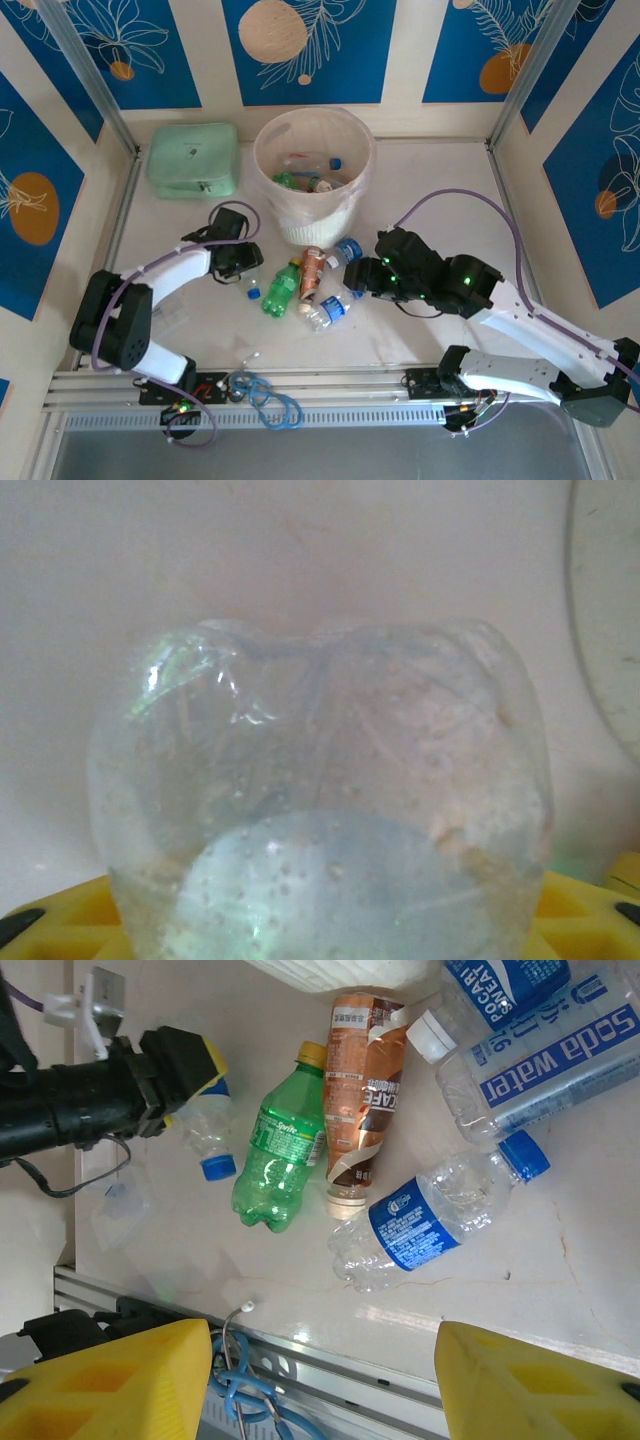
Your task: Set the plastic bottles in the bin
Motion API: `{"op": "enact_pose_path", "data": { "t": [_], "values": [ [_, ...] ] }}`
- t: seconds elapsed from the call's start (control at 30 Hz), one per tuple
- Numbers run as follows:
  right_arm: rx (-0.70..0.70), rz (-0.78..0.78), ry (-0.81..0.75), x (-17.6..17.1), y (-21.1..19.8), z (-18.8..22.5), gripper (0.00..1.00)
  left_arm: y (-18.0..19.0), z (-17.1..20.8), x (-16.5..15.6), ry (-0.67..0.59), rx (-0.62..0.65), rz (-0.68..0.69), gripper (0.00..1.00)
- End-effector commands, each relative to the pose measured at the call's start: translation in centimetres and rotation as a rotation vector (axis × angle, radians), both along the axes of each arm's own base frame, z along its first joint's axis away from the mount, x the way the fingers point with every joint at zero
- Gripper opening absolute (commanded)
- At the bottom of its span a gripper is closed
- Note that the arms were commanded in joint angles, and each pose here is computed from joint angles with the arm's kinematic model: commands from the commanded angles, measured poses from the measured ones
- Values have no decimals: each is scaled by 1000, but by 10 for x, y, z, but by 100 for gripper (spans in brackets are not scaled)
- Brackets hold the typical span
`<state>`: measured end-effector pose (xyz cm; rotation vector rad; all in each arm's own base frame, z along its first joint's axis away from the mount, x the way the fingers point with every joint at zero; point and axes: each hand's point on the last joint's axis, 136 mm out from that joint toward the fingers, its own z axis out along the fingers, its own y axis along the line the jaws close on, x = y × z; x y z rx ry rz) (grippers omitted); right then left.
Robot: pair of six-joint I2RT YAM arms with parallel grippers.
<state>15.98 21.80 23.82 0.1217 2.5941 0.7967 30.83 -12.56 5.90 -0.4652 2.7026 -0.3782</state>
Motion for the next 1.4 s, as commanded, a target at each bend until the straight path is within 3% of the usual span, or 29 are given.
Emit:
{"op": "enact_pose_path", "data": {
  "t": [0.0, 0.37, 0.67, 0.9, 1.13, 1.37],
  "values": [
    [6, 36, -36, 0, 9, 16, 61, 5, 24, -7, -25, -52, 41, 55],
    [66, 280, -120, -9, 85, 62, 60, -9, 157, -13, -258, -333, 59, 56],
    [145, 360, -136, -2, 124, 86, 57, -42, 227, -17, -343, -646, 18, 55],
    [222, 385, -116, 4, 136, 90, 56, -52, 246, -21, -376, -738, -25, 54],
    [270, 394, -98, 12, 145, 90, 54, -71, 262, -21, -367, -980, -37, 53],
    [246, 386, -86, 19, 150, 83, 55, -73, 271, -24, -387, -1007, -70, 52]
  ]
}}
